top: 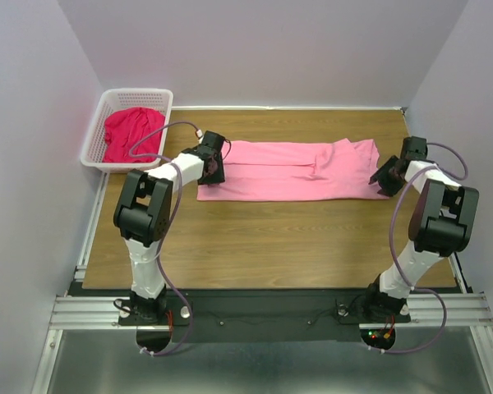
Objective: Fold and stack the t-shirts
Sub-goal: Fold the tshirt
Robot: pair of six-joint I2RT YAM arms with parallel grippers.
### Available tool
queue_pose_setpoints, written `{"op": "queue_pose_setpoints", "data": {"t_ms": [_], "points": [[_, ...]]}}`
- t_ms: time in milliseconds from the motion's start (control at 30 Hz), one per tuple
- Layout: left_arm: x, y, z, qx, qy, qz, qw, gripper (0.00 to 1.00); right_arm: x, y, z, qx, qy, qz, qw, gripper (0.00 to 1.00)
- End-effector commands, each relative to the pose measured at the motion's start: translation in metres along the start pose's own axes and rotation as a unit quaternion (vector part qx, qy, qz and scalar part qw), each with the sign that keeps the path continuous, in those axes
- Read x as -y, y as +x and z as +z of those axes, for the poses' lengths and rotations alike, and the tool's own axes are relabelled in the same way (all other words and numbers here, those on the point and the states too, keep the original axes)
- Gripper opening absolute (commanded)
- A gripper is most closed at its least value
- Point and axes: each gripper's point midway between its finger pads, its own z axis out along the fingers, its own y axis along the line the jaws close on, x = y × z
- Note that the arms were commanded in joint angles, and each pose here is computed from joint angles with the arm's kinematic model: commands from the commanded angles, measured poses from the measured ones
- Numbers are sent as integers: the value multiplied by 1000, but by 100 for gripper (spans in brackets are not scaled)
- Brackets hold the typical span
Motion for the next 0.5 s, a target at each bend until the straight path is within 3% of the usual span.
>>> {"op": "queue_pose_setpoints", "data": {"t_ms": [0, 200, 467], "points": [[-16, 15, 5, -21, -11, -2, 1000, 48, 19, -8, 10, 17, 27, 25, 999, 49], [-40, 66, 8, -83, -6, -45, 996, 45, 42, -11, 29, 13, 64, 49, 997, 49], [-16, 111, -25, -129, 101, -114, 980, 43, 34, -66, 52, 40, 61, 37, 997, 50]]}}
